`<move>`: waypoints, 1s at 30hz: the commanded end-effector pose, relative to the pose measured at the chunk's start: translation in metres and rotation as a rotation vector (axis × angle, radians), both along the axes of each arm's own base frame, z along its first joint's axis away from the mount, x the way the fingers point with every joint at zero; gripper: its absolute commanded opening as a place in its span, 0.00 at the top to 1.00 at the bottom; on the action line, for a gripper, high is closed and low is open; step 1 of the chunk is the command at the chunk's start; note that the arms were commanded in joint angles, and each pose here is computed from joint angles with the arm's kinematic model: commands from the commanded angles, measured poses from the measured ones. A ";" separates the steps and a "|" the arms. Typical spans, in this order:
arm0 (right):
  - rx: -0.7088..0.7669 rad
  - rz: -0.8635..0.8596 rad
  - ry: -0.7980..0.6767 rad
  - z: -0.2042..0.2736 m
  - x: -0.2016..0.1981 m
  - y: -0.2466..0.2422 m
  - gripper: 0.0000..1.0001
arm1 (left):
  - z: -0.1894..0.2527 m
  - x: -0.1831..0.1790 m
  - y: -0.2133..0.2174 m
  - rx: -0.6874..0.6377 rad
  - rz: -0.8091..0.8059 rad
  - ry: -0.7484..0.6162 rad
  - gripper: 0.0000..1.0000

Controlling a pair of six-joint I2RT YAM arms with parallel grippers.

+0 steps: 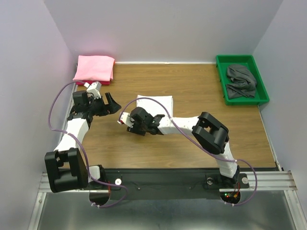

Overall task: Fold and stack the t-shirts
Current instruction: Neatly place the folded tshirt to the corner

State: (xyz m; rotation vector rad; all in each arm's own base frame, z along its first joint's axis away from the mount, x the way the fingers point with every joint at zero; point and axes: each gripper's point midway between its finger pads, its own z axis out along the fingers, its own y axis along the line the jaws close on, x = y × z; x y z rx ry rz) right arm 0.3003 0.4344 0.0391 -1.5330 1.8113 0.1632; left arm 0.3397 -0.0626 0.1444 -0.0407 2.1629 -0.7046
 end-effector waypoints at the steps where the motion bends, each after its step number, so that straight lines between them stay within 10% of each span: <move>1: -0.023 -0.014 -0.023 -0.016 0.006 0.000 0.51 | -0.009 0.003 -0.001 -0.012 0.013 -0.002 0.04; 9: -0.023 -0.054 -0.015 -0.019 0.018 -0.010 0.99 | -0.032 0.009 -0.004 -0.070 0.032 0.047 0.08; 30: 0.208 -0.077 0.034 0.081 0.040 0.007 0.99 | -0.049 0.011 -0.042 -0.338 0.110 0.068 0.07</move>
